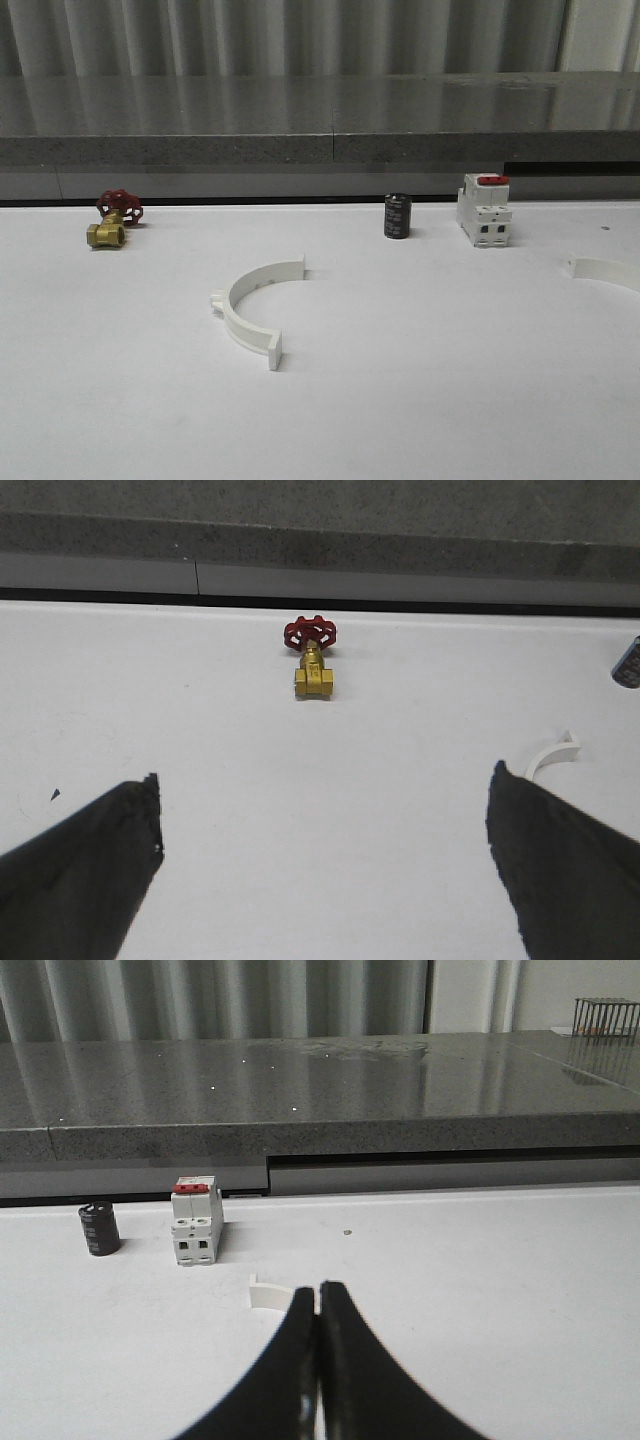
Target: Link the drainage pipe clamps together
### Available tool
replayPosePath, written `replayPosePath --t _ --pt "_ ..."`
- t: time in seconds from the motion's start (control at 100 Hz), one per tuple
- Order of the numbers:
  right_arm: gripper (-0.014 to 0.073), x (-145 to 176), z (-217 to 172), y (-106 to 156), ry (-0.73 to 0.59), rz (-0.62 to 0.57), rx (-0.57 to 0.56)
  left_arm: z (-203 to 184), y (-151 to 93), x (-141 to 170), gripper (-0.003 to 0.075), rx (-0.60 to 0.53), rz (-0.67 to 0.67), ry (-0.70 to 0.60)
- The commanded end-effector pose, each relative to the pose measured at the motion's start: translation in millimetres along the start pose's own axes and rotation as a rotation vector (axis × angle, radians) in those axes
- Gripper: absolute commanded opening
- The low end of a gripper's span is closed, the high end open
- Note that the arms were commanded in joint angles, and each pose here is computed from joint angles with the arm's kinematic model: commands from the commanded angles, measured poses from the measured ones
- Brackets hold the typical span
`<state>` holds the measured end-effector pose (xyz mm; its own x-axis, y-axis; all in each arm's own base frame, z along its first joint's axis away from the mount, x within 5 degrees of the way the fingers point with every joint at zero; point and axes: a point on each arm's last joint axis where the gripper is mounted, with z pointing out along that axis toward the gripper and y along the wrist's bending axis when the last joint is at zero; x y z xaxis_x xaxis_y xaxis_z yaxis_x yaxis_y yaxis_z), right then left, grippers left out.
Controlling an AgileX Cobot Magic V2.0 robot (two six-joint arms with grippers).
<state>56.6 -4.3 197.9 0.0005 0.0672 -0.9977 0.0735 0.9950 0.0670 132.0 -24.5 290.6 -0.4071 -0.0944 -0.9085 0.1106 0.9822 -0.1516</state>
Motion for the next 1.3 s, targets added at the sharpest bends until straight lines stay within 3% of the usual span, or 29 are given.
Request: replayPosePath --t 0.0,0.14,0.43,0.68,0.92,1.06,1.29 --pt "-0.0068 -14 -3 1 -0.126 -0.015 -0.007 -18 -1 -7 0.0614 0.03 0.001 -0.162" --pt "-0.0068 -15 -3 1 -0.131 -0.015 -0.008 -39 1 0 0.0486 0.044 -0.001 -0.243" --pt "-0.0068 -16 -3 1 -0.142 -0.015 -0.009 -55 1 2 -0.002 0.053 0.0 -0.306" --pt "-0.0068 -23 -3 2 -0.124 -0.013 -0.006 -54 2 4 -0.002 0.049 0.002 -0.29" --pt "-0.0068 -61 7 4 -0.049 -0.013 0.001 -54 2 4 -0.002 0.049 0.002 -0.29" --pt "-0.0068 -84 26 5 0.079 -0.013 0.013 -54 2 4 -0.002 0.049 0.002 -0.29" --pt "-0.0068 -112 70 6 0.421 -0.007 0.044 -54 2 4 -0.002 0.049 0.002 -0.29"
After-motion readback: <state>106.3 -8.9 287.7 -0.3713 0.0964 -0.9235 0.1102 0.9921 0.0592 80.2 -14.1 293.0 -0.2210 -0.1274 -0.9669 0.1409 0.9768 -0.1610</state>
